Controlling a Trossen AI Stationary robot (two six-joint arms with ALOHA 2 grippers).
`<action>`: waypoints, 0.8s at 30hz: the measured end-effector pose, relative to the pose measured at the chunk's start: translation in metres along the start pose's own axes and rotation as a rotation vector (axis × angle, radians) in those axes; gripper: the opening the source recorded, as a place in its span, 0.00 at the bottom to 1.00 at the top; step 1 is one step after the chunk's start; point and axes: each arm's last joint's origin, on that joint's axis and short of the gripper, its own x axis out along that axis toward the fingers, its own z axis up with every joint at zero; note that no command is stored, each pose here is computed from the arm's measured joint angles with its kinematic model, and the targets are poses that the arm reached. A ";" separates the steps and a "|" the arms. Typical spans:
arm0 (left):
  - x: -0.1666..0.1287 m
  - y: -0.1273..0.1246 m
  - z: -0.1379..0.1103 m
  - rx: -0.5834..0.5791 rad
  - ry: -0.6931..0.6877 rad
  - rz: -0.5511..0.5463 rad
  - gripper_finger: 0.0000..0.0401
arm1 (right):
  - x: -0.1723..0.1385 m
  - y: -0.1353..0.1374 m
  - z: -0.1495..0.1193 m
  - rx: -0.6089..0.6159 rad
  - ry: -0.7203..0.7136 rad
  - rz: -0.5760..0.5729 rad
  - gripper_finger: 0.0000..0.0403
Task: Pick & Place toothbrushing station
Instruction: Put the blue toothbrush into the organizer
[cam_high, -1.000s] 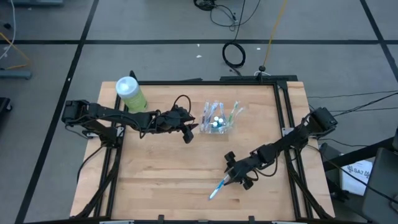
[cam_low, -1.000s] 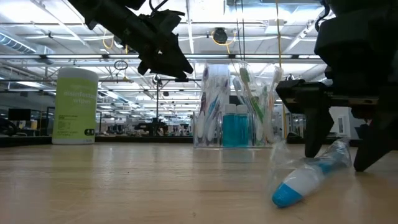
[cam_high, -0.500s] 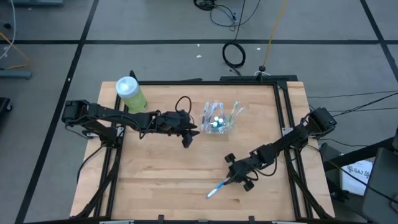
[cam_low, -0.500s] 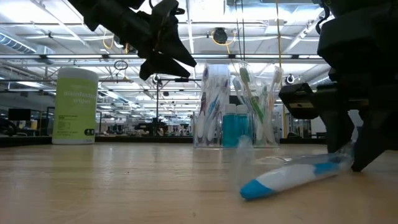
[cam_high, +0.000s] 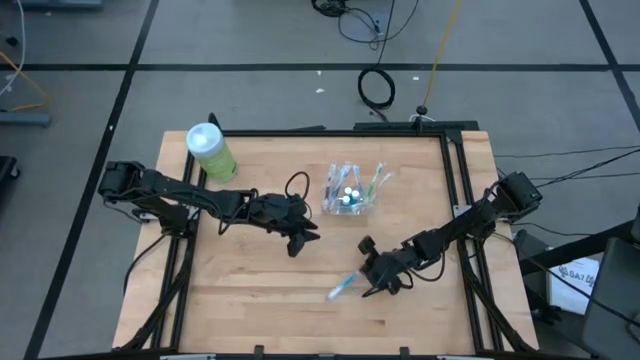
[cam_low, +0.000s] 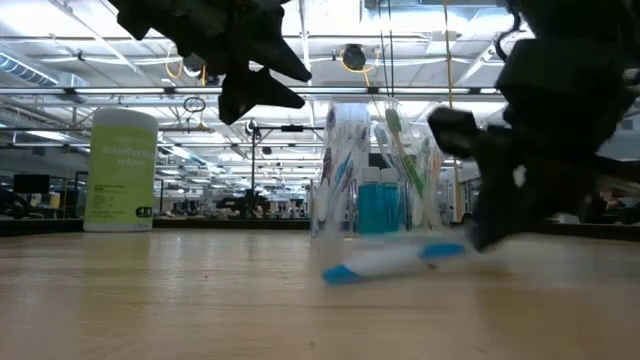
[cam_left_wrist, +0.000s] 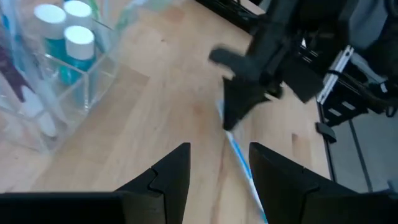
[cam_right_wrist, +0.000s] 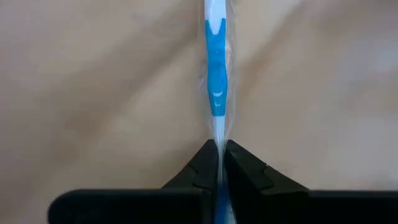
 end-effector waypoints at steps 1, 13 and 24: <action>0.000 -0.002 -0.001 0.007 0.004 -0.006 0.42 | -0.002 -0.002 0.002 -0.044 0.000 -0.044 0.04; 0.010 -0.004 -0.010 0.003 0.039 -0.011 0.42 | -0.026 -0.033 0.037 -0.524 0.030 -0.382 0.04; 0.040 -0.001 -0.019 -0.061 0.028 -0.090 0.42 | -0.026 -0.051 0.038 -0.657 0.102 -0.479 0.04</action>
